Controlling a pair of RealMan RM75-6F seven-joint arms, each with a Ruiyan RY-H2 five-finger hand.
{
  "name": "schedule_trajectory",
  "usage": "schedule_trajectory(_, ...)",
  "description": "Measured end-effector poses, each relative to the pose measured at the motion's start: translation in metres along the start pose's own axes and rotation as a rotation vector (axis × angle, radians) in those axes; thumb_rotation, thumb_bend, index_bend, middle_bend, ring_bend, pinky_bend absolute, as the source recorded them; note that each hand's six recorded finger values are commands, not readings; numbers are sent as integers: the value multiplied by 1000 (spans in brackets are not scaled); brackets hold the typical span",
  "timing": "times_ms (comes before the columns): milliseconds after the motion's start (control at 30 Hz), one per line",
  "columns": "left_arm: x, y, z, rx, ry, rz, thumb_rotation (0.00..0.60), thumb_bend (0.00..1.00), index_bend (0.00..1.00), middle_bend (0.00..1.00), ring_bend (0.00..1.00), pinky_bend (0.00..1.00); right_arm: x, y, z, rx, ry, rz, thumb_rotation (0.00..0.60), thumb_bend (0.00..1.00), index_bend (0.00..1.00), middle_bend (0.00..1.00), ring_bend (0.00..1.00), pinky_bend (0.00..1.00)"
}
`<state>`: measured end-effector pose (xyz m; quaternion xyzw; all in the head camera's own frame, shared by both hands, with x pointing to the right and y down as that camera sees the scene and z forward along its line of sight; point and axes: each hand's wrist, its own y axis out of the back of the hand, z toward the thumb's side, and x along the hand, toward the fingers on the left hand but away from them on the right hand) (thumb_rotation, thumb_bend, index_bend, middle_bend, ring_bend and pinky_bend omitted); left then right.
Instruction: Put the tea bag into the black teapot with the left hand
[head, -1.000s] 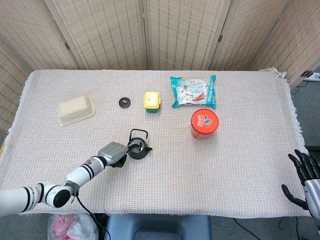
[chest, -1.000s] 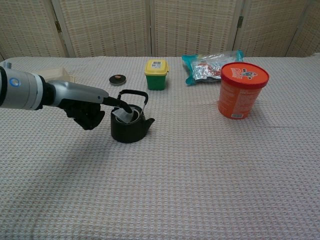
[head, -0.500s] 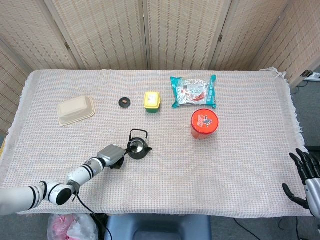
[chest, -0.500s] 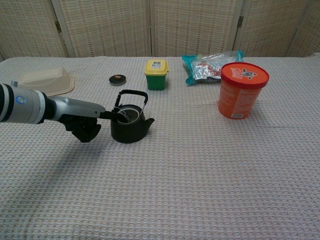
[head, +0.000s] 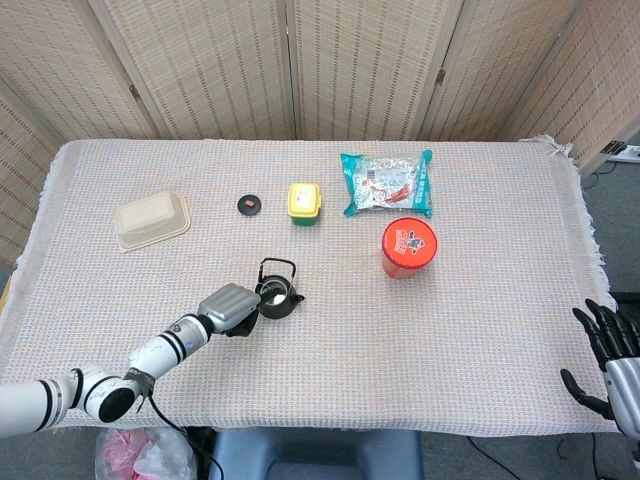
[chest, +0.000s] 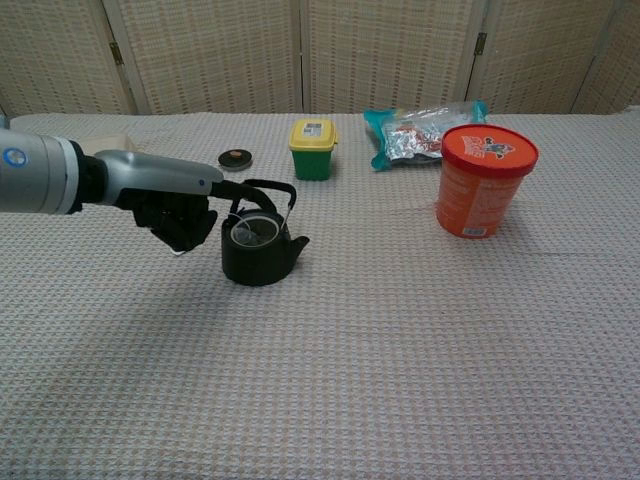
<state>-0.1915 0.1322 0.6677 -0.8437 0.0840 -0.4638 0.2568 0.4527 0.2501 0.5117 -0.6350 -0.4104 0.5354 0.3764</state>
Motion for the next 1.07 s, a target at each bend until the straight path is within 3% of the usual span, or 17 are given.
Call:
schedule_trajectory(133,-24,20,4,0,-1,81,600,952,0,1000,991,1000,4,2,1,-3,9,-9,600,261,0,0,0,0)
schedule_trajectory(233,-51,32,-5,12,24,163,600,712,0,974,902,1000,7,4,1,-6,14,-17,600,261,0,0,0,0)
schedule_trajectory(333,-85,38,-22,29,64,264,600,529,0,849,796,1000,9,6,0,-7,17,-23,600,262,0,0,0,0)
schedule_trajectory(400,-111,38,-37,34,101,348,600,417,0,713,696,980,9,5,0,-6,17,-22,600,262,0,0,0,0)
schedule_trajectory(500,-155,30,-61,23,168,463,600,276,0,421,447,792,7,2,1,0,20,-10,600,261,0,0,0,0)
schedule_trajectory(567,-186,17,-75,17,220,512,600,203,0,140,199,536,5,0,3,7,24,-1,600,261,0,0,0,0)
schedule_trajectory(633,-221,-1,-90,23,289,557,600,157,0,15,43,368,4,-2,4,15,26,6,600,261,0,0,0,0)
schedule_trajectory(733,-260,-29,-109,36,387,608,600,135,0,0,0,258,1,-7,5,24,24,23,600,261,0,0,0,0)
schedule_trajectory(900,-289,-81,-124,35,488,616,600,135,0,0,0,203,-6,-15,5,40,3,53,600,261,0,0,0,0)
schedule_trajectory(1067,-301,-89,-116,50,493,675,600,125,0,0,0,176,-10,-20,8,54,8,73,600,261,0,0,0,0)
